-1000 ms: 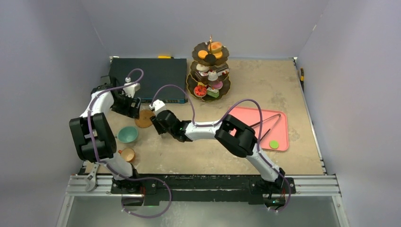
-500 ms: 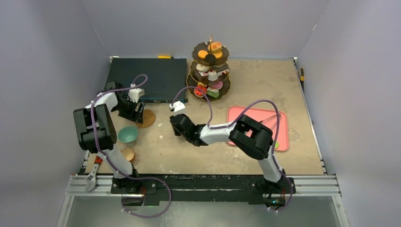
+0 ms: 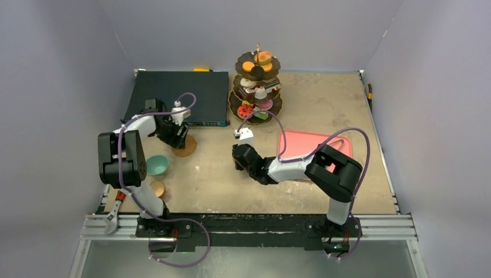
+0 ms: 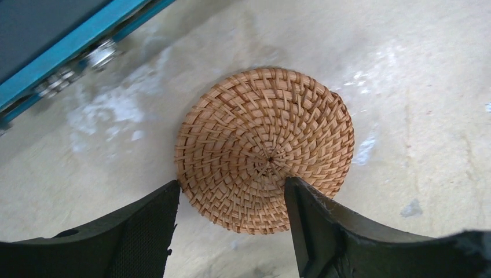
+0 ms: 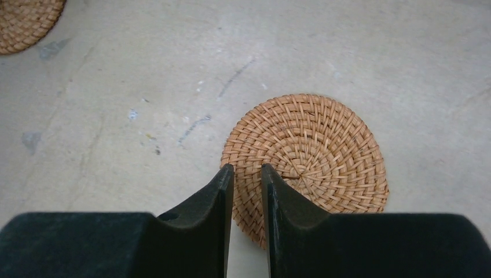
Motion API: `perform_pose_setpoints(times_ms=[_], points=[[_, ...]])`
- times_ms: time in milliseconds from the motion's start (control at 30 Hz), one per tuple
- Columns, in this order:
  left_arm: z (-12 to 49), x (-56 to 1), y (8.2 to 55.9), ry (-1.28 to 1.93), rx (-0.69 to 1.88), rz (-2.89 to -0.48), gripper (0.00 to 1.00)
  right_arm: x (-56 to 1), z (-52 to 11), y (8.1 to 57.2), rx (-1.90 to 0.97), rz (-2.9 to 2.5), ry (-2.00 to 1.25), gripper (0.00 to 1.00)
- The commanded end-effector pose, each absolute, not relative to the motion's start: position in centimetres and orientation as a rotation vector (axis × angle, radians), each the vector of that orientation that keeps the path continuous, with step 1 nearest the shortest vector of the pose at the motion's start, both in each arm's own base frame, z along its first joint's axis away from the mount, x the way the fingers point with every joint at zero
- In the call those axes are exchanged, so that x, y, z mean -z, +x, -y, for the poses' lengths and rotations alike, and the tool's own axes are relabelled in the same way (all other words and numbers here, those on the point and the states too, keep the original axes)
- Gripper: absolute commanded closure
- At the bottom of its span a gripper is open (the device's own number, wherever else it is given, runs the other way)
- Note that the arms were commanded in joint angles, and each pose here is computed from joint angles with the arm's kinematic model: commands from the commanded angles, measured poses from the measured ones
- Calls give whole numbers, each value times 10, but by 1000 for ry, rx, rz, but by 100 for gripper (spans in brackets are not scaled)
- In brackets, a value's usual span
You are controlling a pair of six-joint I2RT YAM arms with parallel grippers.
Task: Serve the afternoon tea
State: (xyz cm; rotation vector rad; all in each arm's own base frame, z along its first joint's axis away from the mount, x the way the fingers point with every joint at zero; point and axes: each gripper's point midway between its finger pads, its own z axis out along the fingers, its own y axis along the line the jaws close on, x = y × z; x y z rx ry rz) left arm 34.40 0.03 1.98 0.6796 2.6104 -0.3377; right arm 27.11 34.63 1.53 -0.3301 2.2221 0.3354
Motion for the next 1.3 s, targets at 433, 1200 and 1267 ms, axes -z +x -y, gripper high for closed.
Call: perform_pose_setpoints(times_ms=[433, 1200, 1267], points=[[98, -13, 290, 835, 593, -2630, 36, -11, -320, 290, -363, -2236, -391, 73], [91, -143, 340, 912, 463, -2392, 17, -100, -337, 290, -407, -2054, -368, 45], [71, -157, 339, 917, 436, -2394, 13, -118, -365, 280, -466, -2022, -412, 39]])
